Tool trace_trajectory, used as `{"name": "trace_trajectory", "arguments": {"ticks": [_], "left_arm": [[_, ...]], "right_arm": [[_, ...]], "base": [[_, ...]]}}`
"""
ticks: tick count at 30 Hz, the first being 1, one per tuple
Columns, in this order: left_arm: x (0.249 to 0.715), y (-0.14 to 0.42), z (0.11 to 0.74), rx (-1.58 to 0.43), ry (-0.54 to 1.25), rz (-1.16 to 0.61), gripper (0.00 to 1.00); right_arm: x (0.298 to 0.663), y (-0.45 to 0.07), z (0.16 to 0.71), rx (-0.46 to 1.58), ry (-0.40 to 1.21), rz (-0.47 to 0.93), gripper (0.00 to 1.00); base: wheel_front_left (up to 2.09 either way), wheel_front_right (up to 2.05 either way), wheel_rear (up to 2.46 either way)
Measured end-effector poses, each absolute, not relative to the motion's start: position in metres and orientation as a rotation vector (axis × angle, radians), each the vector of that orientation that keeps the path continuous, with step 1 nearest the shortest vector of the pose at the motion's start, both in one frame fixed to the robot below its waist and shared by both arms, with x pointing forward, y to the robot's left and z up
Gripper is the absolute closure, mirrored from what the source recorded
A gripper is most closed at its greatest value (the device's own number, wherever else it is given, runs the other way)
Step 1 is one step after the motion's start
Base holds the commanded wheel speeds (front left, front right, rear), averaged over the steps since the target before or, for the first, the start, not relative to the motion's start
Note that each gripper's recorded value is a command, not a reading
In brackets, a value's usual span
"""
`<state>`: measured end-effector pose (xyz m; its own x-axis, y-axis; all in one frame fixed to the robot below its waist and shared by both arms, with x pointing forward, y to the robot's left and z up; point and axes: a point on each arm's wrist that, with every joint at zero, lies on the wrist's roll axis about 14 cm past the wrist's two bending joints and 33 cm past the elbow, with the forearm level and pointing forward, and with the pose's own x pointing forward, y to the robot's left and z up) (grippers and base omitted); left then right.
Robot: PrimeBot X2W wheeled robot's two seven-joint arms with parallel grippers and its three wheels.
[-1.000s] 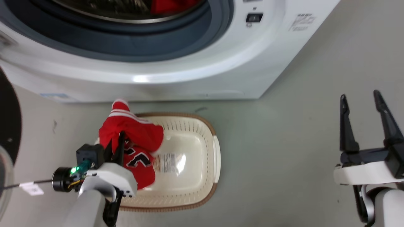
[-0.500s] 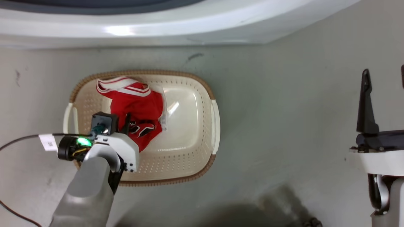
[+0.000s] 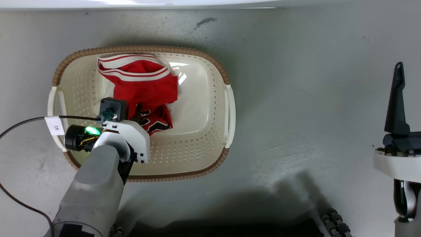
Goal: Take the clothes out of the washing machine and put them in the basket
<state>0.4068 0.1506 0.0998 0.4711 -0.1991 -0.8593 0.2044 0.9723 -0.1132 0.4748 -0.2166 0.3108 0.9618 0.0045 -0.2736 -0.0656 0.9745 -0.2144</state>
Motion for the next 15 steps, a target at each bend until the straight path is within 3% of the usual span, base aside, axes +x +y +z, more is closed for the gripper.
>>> {"name": "trace_trajectory", "arguments": {"ticks": [1, 9, 15], "left_arm": [[0.408, 0.151, 0.102, 0.001, 1.048, -0.245, 0.00], [0.411, 0.150, 0.131, 0.003, 0.987, -0.258, 0.00], [0.430, 0.130, 0.183, -0.015, 0.817, -0.310, 0.00]], "right_arm": [[0.476, -0.214, 0.311, -0.218, 0.273, 0.040, 0.00], [0.482, -0.210, 0.339, -0.189, 0.211, 0.037, 0.00], [0.481, -0.210, 0.374, -0.173, 0.147, 0.029, 0.00]], "base": [[0.00, 0.00, 0.00], [0.00, 0.00, 0.00], [0.00, 0.00, 0.00]]}}
